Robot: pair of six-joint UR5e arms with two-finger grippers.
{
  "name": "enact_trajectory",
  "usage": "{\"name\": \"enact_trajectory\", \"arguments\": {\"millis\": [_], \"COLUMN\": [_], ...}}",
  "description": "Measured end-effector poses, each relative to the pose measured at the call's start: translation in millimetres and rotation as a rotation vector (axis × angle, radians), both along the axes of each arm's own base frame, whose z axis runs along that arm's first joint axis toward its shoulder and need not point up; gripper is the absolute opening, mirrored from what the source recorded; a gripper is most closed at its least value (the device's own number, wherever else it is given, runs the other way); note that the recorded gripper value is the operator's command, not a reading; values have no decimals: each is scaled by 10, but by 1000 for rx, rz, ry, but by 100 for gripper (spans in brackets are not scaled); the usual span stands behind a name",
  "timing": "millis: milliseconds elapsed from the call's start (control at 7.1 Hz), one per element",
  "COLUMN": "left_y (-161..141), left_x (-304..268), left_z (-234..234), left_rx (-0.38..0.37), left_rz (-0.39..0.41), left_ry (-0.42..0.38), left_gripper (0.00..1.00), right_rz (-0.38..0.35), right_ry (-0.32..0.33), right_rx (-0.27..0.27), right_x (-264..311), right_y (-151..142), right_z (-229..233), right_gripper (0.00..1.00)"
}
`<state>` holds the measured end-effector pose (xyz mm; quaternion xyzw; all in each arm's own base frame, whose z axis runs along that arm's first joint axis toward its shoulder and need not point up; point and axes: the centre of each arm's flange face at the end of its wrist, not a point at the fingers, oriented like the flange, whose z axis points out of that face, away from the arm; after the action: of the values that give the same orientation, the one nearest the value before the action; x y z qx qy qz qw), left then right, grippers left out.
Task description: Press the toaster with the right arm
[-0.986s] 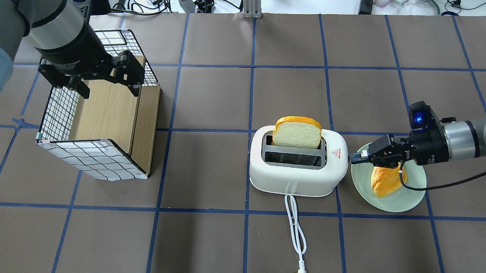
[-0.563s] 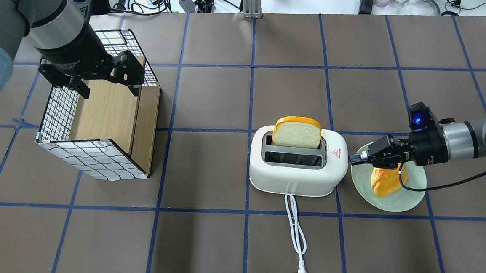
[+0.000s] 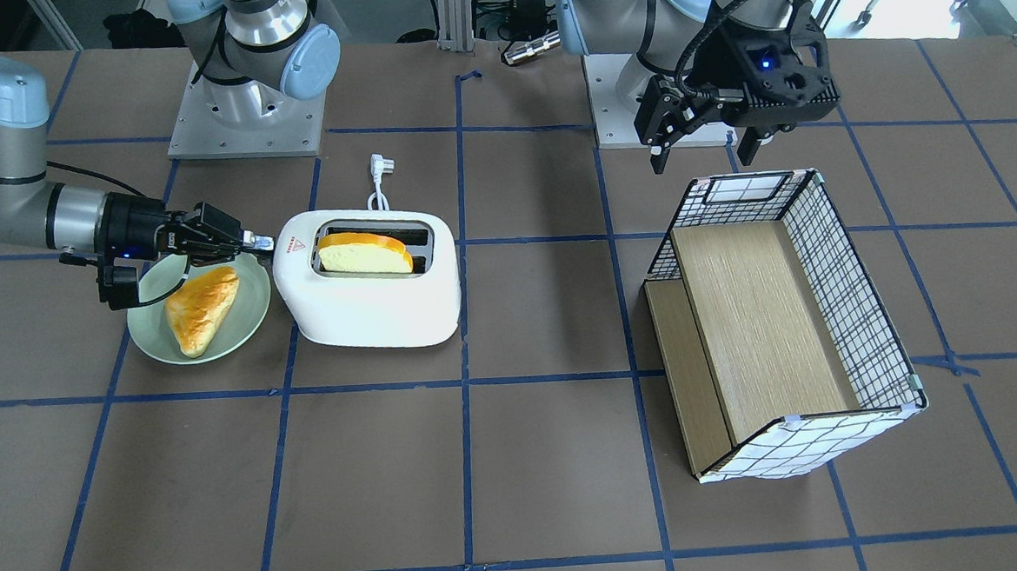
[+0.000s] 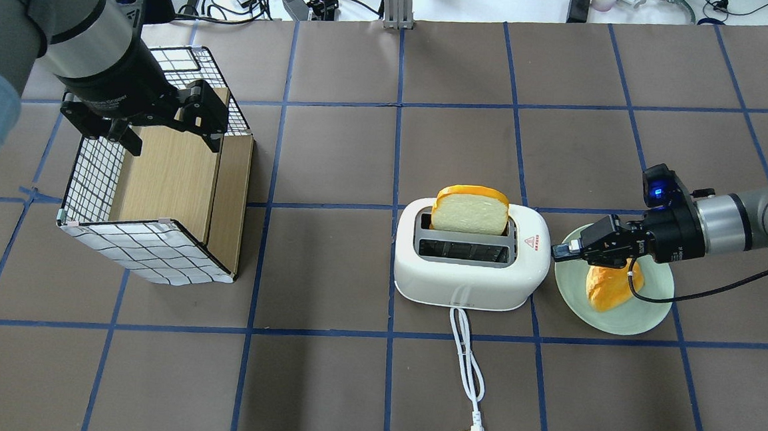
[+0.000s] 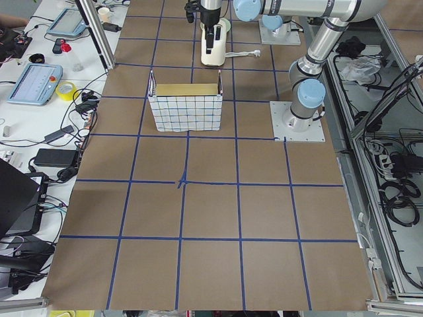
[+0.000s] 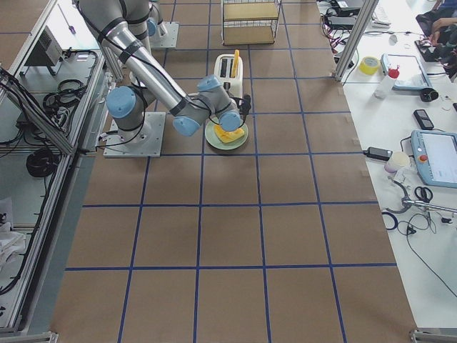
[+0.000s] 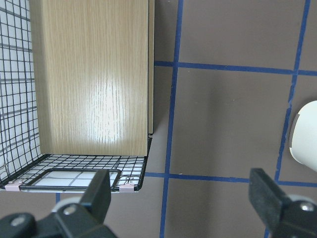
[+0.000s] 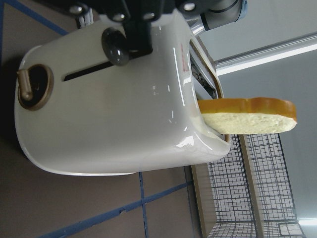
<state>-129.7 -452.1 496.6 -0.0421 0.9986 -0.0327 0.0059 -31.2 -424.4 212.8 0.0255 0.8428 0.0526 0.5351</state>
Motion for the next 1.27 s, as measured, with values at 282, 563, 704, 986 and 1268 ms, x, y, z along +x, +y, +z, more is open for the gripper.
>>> {"name": "enact_trajectory", "arguments": {"millis": [282,563,704,986,1268], "left_y": [0,0,0,0,0], "left_x": [0,0,1,0,1], "left_z": [0,0,0,0,0], "left_rx": [0,0,0,0,0], "left_rz": [0,0,0,0,0], "left_ry": [0,0,-1,0,-1], "left_gripper": [100,100,100,100,100], "right_rz": [2,1,1,-14,-21], "right_ry": [-2,0,0,5,47], "right_rx": [9,15,21,51,89], "right_x": [-4,-6,-3,6,-17], "right_y": [-3,-1,7,28,24], "right_z": [-42,-62,-79,-132,-160], "right_gripper": [0,0,0,0,0]}}
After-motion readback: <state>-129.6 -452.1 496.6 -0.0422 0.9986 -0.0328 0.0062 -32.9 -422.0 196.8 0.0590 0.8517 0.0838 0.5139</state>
